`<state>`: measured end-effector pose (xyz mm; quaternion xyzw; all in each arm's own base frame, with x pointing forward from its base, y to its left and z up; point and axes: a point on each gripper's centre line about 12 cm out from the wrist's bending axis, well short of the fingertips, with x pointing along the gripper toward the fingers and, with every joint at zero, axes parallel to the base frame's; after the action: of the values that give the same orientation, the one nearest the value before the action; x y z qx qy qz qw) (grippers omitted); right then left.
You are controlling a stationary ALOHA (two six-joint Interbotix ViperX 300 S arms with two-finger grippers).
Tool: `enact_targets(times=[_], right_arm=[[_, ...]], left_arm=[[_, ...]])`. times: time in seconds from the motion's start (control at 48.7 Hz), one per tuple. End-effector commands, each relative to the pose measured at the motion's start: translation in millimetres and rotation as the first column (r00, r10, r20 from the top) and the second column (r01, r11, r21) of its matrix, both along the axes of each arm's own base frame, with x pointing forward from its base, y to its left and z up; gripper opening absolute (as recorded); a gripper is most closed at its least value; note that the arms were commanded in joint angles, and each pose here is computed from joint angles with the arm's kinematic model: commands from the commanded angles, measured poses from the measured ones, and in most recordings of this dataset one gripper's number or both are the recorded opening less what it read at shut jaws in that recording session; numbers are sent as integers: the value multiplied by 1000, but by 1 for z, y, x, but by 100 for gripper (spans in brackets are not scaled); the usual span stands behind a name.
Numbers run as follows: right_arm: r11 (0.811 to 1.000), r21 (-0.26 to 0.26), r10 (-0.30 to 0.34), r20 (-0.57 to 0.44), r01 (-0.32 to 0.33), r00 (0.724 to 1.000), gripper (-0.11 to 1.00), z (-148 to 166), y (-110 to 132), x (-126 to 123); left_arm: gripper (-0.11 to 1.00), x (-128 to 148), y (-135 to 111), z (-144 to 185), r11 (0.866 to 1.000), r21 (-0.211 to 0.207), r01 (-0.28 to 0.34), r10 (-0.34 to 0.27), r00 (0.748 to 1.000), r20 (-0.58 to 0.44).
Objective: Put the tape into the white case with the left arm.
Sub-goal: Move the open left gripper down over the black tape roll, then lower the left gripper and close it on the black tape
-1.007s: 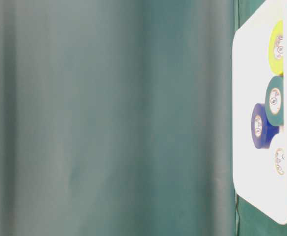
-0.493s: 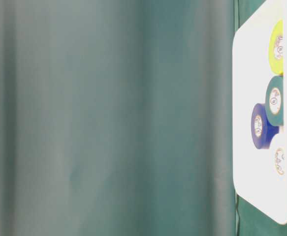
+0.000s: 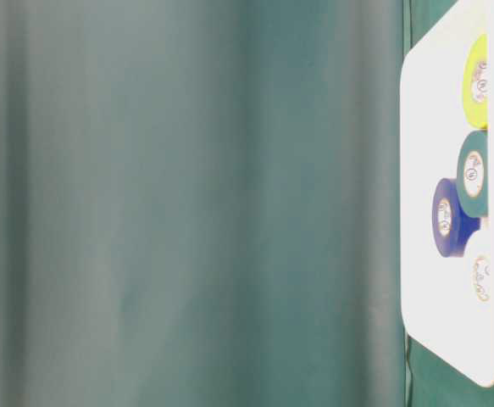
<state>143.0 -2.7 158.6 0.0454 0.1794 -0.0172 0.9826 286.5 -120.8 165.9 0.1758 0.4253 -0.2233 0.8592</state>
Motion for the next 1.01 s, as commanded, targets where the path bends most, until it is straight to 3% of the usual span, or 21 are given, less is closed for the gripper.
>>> enact_targets(times=[0.0,0.39,0.986], right_arm=[[1000,0,-3,18,3,1000,-9,6,0,3],[1000,0,-3,18,3,1000,-9,6,0,3],[1000,0,-3,20,3,1000,-9,6,0,3]], left_arm=[[88,11,-11,9,1000,-16,14,-13,999,30],[88,30,-34,-3,999,-10,52,-52,999,16],[88,44,-42,-34,998,4,55,-55,998,-13]])
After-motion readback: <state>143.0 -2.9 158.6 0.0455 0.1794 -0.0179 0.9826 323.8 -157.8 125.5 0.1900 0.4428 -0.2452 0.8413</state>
